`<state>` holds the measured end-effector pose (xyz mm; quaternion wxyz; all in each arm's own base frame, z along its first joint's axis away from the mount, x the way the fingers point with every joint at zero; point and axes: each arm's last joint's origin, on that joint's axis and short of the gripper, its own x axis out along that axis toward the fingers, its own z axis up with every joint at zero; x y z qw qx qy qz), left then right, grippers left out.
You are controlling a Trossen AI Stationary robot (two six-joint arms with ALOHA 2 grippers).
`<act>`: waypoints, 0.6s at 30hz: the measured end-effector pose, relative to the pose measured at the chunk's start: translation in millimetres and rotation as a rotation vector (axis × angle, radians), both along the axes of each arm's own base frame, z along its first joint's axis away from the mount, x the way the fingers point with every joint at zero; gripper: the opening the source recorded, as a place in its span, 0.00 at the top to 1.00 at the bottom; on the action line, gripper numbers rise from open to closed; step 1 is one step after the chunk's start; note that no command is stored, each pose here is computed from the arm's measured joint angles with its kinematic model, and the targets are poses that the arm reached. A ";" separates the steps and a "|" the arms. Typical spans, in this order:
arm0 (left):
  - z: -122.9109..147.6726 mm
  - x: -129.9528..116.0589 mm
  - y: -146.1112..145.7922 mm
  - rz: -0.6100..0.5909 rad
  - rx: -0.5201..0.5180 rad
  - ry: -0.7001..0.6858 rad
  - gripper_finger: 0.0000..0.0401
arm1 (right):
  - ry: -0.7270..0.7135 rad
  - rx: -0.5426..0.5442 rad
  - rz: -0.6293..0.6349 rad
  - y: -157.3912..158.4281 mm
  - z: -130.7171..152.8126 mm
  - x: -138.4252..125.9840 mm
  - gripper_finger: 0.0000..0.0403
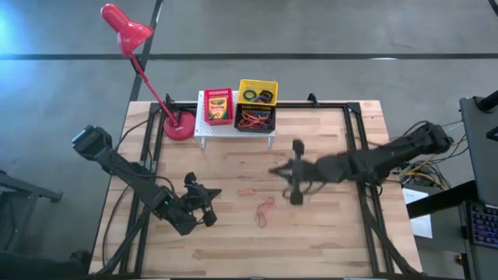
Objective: Pick & Place Office Desk Supplies
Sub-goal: Put the red rubber band into the black bin on the shelf
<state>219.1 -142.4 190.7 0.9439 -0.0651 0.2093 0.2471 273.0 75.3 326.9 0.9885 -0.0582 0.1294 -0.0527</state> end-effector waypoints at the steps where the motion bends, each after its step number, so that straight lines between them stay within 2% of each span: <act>1: 0.0 0.0 0.0 0.000 0.000 0.000 0.98 | -0.011 -0.020 -0.019 -6.3 9.6 1.8 0.98; 6: 0.0 0.1 0.0 0.000 -0.001 -0.002 0.98 | -0.032 -0.096 -0.131 -42.7 54.5 10.1 0.98; 9: -0.1 0.0 0.0 0.000 -0.002 -0.002 0.98 | 0.011 -0.114 -0.217 -68.4 63.7 18.5 0.98; 14: -0.1 0.1 0.0 0.000 -0.002 -0.002 0.98 | 0.077 -0.145 -0.335 -109.0 60.6 37.4 0.98; 18: -0.1 0.0 0.0 0.001 -0.001 -0.003 0.98 | 0.162 -0.161 -0.398 -136.0 40.2 53.3 0.98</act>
